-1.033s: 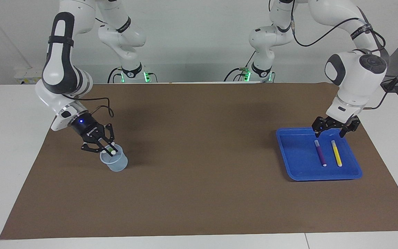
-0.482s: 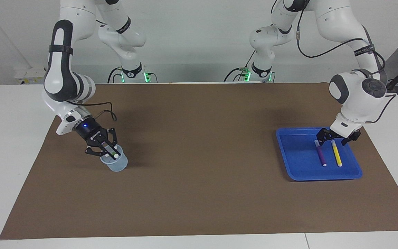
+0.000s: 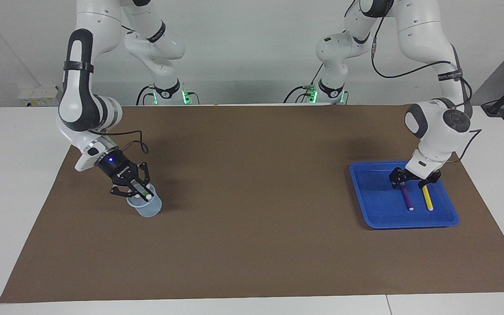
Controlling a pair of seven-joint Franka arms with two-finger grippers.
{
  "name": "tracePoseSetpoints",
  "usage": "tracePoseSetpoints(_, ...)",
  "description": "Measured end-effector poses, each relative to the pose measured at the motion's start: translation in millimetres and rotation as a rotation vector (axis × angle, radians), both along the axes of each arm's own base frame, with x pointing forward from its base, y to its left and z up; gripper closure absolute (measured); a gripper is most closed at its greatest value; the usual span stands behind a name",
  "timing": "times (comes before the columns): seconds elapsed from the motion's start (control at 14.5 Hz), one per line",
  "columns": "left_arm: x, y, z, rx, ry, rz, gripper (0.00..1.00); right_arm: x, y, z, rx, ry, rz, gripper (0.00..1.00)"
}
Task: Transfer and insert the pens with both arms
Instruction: 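Drop the green pen into the cup while the left gripper grasps purple pen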
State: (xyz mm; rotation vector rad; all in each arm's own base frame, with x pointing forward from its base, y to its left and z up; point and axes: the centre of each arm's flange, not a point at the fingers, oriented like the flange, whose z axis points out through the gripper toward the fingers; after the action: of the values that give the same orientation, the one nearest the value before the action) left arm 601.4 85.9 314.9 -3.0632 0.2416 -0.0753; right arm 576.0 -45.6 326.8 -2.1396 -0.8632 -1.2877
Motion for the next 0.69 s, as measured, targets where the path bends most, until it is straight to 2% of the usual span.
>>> tracePoseSetpoints(0.07,-1.9,0.5,-3.1,-0.001,0.007,0.001,0.0,-0.2,-0.7,-0.3,-0.001,0.001,-0.002,0.77)
tracePoseSetpoints(0.14,-4.2,0.3,-6.5,-0.002,0.013,0.001,0.0,-0.4,-1.2,-0.5,-0.002,0.001,-0.004,0.68)
tracePoseSetpoints(0.41,-8.6,0.0,-13.4,-0.004,0.017,0.002,0.0,-0.1,-1.4,0.6,0.0,0.004,-0.008,0.26)
tracePoseSetpoints(0.55,-10.1,-0.4,-16.4,-0.005,0.012,0.001,0.02,1.6,-0.7,6.5,0.022,0.035,-0.041,0.06)
tracePoseSetpoints(0.62,-10.9,-0.7,-18.2,-0.006,0.009,0.001,0.05,3.2,0.8,12.8,0.017,0.052,-0.073,0.0)
tracePoseSetpoints(0.69,-11.6,-0.9,-20.2,-0.006,0.01,0.001,0.07,5.2,6.8,22.4,0.006,0.071,-0.108,0.0)
